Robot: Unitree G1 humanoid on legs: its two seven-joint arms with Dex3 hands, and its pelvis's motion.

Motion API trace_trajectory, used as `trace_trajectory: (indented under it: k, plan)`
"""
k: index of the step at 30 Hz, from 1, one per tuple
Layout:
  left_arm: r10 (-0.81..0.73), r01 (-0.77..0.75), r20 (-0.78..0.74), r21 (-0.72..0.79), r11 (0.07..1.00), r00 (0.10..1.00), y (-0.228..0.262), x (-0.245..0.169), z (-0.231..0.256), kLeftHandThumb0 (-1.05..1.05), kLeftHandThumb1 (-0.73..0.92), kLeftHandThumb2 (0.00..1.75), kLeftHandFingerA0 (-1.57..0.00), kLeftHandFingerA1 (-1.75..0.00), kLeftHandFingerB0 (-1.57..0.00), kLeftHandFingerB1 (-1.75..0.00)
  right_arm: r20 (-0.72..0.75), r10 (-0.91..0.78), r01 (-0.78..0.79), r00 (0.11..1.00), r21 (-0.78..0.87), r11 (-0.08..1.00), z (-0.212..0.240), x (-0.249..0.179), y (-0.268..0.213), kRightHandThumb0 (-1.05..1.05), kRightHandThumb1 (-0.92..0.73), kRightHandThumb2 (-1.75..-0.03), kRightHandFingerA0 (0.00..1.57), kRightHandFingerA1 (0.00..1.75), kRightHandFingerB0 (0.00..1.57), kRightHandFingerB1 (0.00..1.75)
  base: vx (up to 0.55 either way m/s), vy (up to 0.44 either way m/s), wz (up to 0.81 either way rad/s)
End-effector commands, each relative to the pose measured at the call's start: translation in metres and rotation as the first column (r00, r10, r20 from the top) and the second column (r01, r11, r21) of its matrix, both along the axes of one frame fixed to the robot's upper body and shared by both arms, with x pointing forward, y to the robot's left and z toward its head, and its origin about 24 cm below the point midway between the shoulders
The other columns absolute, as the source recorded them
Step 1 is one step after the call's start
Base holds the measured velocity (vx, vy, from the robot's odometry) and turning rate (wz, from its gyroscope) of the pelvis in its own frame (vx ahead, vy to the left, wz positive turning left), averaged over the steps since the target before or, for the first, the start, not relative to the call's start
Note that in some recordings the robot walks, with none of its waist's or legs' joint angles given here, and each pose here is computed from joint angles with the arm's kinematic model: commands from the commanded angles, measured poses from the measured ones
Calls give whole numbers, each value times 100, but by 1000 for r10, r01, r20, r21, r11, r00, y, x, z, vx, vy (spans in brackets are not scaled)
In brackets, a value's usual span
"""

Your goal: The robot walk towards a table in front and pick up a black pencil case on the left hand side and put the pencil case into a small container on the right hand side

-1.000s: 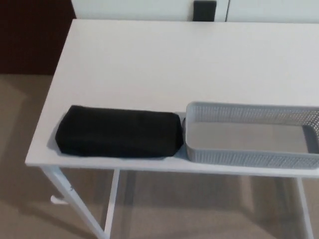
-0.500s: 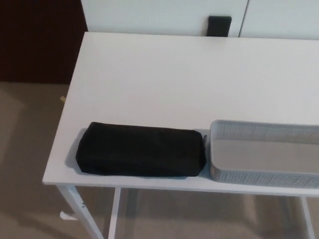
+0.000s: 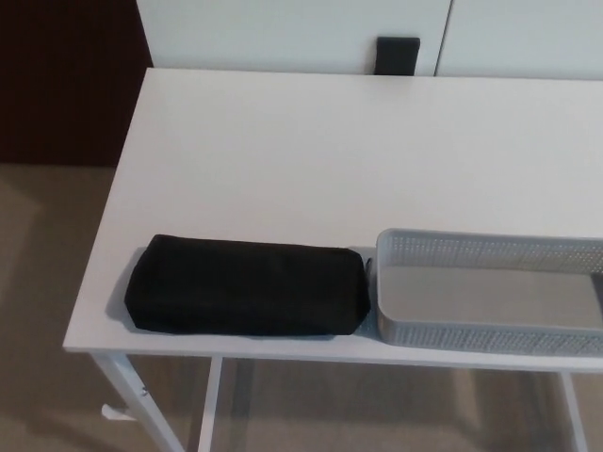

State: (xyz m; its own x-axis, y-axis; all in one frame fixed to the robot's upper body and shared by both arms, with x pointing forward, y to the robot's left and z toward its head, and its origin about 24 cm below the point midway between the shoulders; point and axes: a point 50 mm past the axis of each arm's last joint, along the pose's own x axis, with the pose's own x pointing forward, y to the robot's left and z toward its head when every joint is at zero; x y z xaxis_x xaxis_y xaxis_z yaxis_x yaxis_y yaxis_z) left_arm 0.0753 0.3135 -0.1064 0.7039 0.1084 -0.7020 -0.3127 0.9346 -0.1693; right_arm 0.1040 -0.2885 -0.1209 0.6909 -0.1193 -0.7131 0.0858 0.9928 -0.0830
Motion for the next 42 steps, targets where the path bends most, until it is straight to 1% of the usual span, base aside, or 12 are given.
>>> trace_trajectory:
  k: [1,2,3,7,8,11,13,15,20,21,29,42]
  plan:
    - [-9,9,7,-2,1000,1000,3,0,2,-18,49,54,-25,-40,-19,-32,-8,-4,4,1000,-13,1000,1,-1,-5,-41,-44,-71,54,57,41,49,0,0,0]
    - [-9,9,7,-2,1000,1000,3,0,2,-18,49,54,-25,-40,-19,-32,-8,-4,4,1000,-13,1000,1,-1,-5,-41,-44,-71,54,57,41,49,0,0,0]
    - [77,-80,25,208,975,997,17,7,14,-26,42,70,0,-4,0,0,-7,12,-12,1000,-11,1000,1,-1,-3,-34,-54,-56,55,47,45,40,0,0,0]
    - [140,-143,36,412,900,989,31,12,32,-29,44,58,0,-1,0,0,-5,22,-22,1000,-12,1000,1,-1,-2,-40,-45,-70,49,54,41,49,0,0,0]
    - [133,-141,53,530,836,990,43,10,45,-49,25,61,0,-16,0,0,-9,9,-9,1000,-17,1000,1,-3,-5,-39,-46,-69,52,54,42,48,0,0,0]
    - [-16,-49,64,889,455,998,69,11,108,-68,39,71,0,0,-9,-2,-6,-14,14,1000,-8,1000,4,-5,-12,-38,-46,-69,52,54,42,48,0,0,0]
    - [-52,-21,41,938,346,998,69,13,120,-68,39,71,0,0,-9,-2,-4,-16,16,1000,-3,1000,5,-4,-13,-38,-46,-69,52,54,42,48,0,0,0]
    - [-347,-66,80,996,53,934,42,36,206,-68,40,73,0,0,-6,-6,0,-31,31,1000,-6,999,4,1,-12,-40,-43,-70,54,56,42,49,0,0,0]
    - [-484,-114,119,993,40,867,14,46,244,-68,41,74,0,0,-6,-6,-8,-26,26,1000,-15,1000,3,0,-11,-40,-44,-70,51,55,40,48,0,0,0]
    - [-725,-187,182,980,75,664,-33,70,290,-64,38,72,0,-6,-7,-6,0,-31,31,1000,-10,999,3,1,-8,-31,-54,-56,55,49,45,41,0,0,0]
    - [-928,-102,9,994,-32,374,-104,126,315,-52,35,69,0,-10,-10,-19,12,-16,17,1000,-34,999,6,4,-12,-33,-54,-55,58,49,47,41,0,0,0]
    - [-930,68,-220,976,-209,293,-157,185,297,-51,36,69,0,-7,-10,-23,29,5,-4,1000,-44,999,10,13,-12,-41,-45,-70,54,55,41,48,0,0,0]
